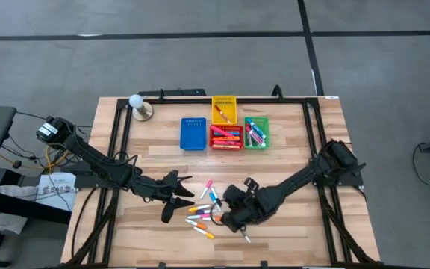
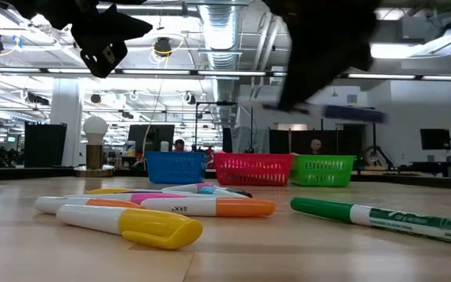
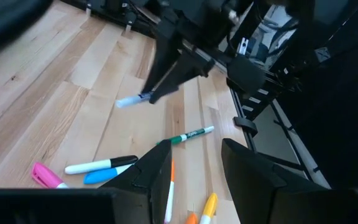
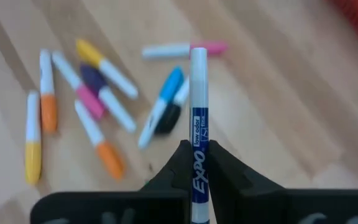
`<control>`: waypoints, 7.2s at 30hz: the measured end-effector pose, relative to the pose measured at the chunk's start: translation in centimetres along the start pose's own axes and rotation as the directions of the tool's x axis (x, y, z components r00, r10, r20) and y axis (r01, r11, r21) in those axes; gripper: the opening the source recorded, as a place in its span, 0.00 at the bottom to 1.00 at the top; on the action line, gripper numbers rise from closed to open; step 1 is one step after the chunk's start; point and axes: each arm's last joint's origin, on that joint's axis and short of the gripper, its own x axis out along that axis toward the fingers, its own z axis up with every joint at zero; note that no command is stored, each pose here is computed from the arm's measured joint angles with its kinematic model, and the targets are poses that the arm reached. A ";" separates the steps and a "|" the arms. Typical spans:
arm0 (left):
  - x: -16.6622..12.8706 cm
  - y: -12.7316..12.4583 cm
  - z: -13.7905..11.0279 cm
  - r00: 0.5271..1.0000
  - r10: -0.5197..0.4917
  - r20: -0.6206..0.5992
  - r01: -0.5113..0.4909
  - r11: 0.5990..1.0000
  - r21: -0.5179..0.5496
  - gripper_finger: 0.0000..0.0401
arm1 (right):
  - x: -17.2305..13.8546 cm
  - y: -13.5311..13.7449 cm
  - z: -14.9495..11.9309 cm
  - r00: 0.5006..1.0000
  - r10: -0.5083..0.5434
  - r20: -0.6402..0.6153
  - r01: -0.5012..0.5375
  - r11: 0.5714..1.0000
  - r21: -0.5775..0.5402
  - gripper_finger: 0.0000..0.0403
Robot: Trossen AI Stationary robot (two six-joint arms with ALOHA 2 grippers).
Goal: Pick & Place Markers
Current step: Put the small blue marker pen into the yellow bin, then put the small green marker pen into the yellow bin
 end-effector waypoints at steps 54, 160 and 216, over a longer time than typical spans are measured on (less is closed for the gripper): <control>0.6 5.6 2.9 0.831 0.502 0.238 -0.518 0.855 0.006 0.35 | 8.6 -32.9 22.0 0.953 -0.135 0.272 0.098 0.984 0.146 0.06; -0.1 -0.9 0.9 0.985 -0.168 0.042 0.162 0.980 0.120 0.35 | -1.6 3.3 -2.5 0.971 0.158 -0.178 -0.140 0.984 0.108 0.19; -0.3 0.3 -0.7 0.996 -0.090 0.025 0.088 0.994 0.069 0.35 | 5.8 5.1 -7.9 0.950 -0.013 -0.313 0.051 0.992 0.114 0.30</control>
